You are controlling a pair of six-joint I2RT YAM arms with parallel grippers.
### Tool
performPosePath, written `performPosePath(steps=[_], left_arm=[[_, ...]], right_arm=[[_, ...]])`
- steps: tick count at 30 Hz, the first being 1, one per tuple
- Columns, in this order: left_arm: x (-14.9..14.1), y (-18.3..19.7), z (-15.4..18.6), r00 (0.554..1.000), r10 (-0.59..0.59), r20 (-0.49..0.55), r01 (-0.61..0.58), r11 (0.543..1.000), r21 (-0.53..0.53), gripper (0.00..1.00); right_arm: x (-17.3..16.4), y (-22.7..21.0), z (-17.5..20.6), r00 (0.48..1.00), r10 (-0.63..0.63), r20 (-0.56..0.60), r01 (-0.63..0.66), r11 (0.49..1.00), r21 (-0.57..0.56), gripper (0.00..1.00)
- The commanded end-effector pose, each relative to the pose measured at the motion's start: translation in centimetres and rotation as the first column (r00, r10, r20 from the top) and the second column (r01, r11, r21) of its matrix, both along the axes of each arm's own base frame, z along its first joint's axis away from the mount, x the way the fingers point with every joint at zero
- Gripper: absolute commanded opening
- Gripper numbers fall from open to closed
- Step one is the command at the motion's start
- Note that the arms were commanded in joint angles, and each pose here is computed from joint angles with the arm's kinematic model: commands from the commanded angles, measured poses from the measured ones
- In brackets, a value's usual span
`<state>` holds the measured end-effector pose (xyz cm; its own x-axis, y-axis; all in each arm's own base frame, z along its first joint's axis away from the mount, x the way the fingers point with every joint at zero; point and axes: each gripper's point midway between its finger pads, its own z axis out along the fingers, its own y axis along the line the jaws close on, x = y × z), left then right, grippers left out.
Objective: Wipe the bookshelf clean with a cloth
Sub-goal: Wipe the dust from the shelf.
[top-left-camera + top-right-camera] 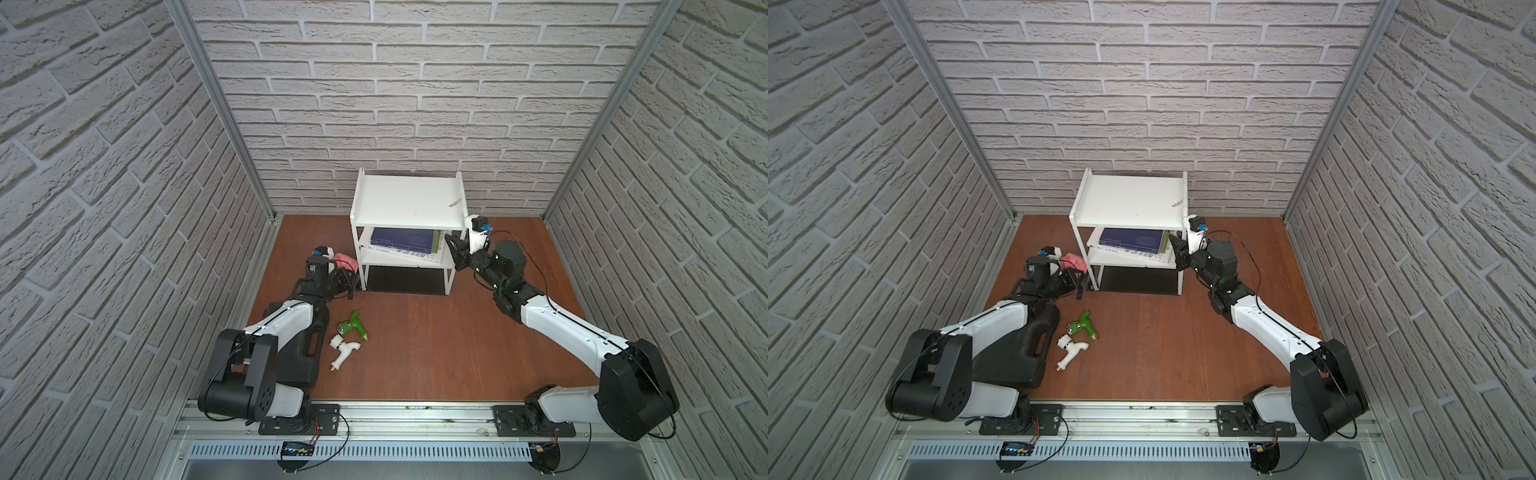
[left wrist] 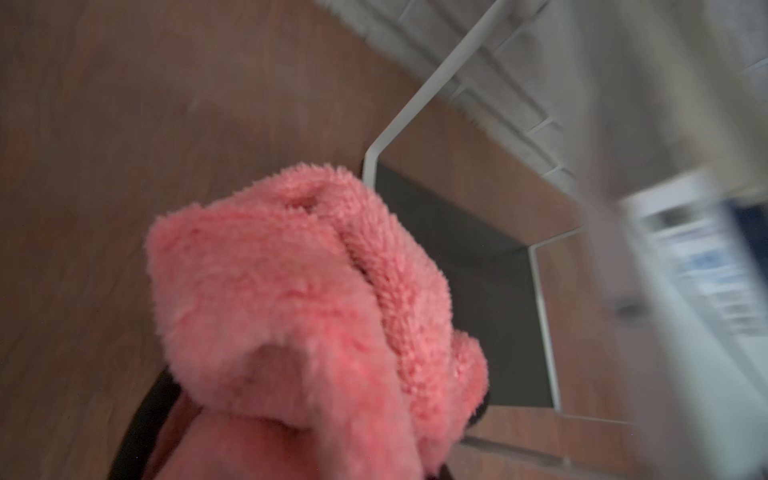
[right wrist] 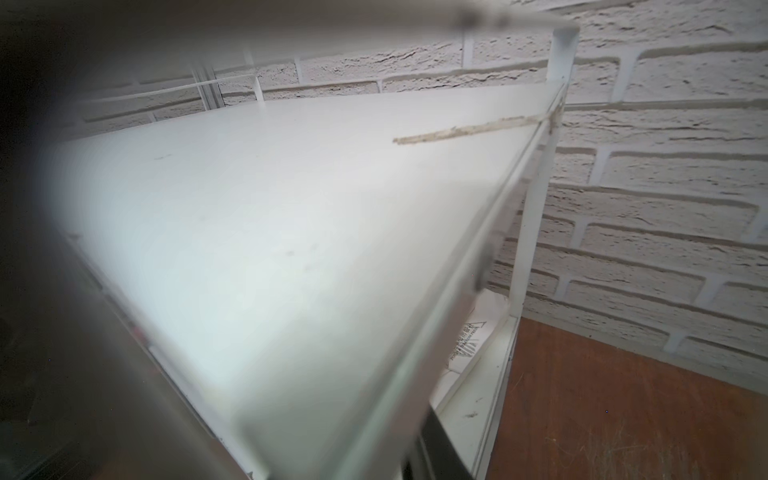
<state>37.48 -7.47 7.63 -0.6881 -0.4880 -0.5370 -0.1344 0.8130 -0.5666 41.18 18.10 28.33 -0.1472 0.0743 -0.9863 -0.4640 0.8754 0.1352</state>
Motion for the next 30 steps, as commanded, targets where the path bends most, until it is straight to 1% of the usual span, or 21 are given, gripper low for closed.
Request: performPosePath(steps=[1,2,3,7,9,12,15,18,20,22,24,25,26,27,28,30], left_arm=[[0.2,0.8,-0.7,1.0,0.019,0.007,-0.019,0.999,0.027,0.0],[0.9,1.2,0.2,0.999,0.02,0.027,-0.021,0.999,0.039,0.0],[1.6,1.4,1.1,0.999,0.013,0.043,-0.015,0.999,0.048,0.0],[4.7,1.8,4.2,0.995,-0.033,0.091,0.028,0.998,0.065,0.0],[5.7,1.2,4.3,0.993,-0.076,0.093,0.074,0.997,0.017,0.0],[7.5,0.5,3.6,0.985,-0.123,0.119,0.13,0.99,-0.055,0.0],[10.6,-0.3,4.8,0.971,-0.175,0.163,0.197,0.972,-0.129,0.0],[14.1,-1.5,6.6,0.953,-0.21,0.217,0.247,0.955,-0.163,0.0],[16.3,-2.0,6.8,0.948,-0.208,0.243,0.252,0.953,-0.168,0.0],[18.1,-2.2,5.9,0.951,-0.195,0.239,0.241,0.953,-0.182,0.0],[19.2,-2.7,5.0,0.949,-0.185,0.254,0.245,0.941,-0.232,0.0],[19.6,-2.9,5.2,0.943,-0.175,0.282,0.252,0.931,-0.265,0.0],[19.9,-2.8,6.0,0.935,-0.153,0.321,0.256,0.915,-0.311,0.0],[20.2,-2.5,7.0,0.924,-0.128,0.36,0.256,0.907,-0.335,0.0],[20.3,-2.1,8.3,0.91,-0.105,0.402,0.259,0.9,-0.351,0.0],[20.6,-1.3,10.6,0.891,-0.076,0.448,0.261,0.892,-0.368,0.0]], right_arm=[[0.3,-0.3,-0.6,1.0,-0.028,-0.015,0.027,0.999,-0.026,0.13],[0.5,-0.8,-0.7,0.998,-0.058,-0.019,0.058,0.998,-0.035,0.06],[0.5,-1.4,-0.8,0.996,-0.088,-0.021,0.087,0.995,-0.046,0.03],[0.4,-2.8,-0.9,0.992,-0.123,-0.031,0.12,0.99,-0.07,0.03],[0.5,-3.4,-1.1,0.991,-0.132,-0.037,0.13,0.989,-0.067,0.03],[0.7,-3.8,-1.9,0.989,-0.128,-0.073,0.125,0.991,-0.054,0.02],[0.4,-2.8,-1.9,0.994,-0.063,-0.088,0.06,0.997,-0.04,0.03],[-0.1,-1.8,-1.7,0.996,-0.002,-0.091,0.001,1.0,-0.018,0.03],[-0.4,-1.6,-1.5,0.996,0.014,-0.088,-0.014,1.0,-0.005,0.03],[-0.6,-1.4,-1.6,0.995,0.027,-0.091,-0.028,1.0,-0.001,0.03],[-0.8,-1.4,-1.8,0.994,0.033,-0.099,-0.034,0.999,-0.004,0.03],[-0.9,-1.4,-2.0,0.994,0.034,-0.107,-0.035,0.999,-0.01,0.03],[-1.0,-1.4,-2.2,0.993,0.034,-0.112,-0.037,0.999,-0.017,0.03],[-1.1,-1.5,-2.3,0.993,0.034,-0.115,-0.036,0.999,-0.022,0.03],[-1.1,-1.5,-2.4,0.993,0.034,-0.117,-0.037,0.999,-0.026,0.03],[-1.2,-1.6,-2.6,0.992,0.03,-0.123,-0.034,0.999,-0.033,0.03]])
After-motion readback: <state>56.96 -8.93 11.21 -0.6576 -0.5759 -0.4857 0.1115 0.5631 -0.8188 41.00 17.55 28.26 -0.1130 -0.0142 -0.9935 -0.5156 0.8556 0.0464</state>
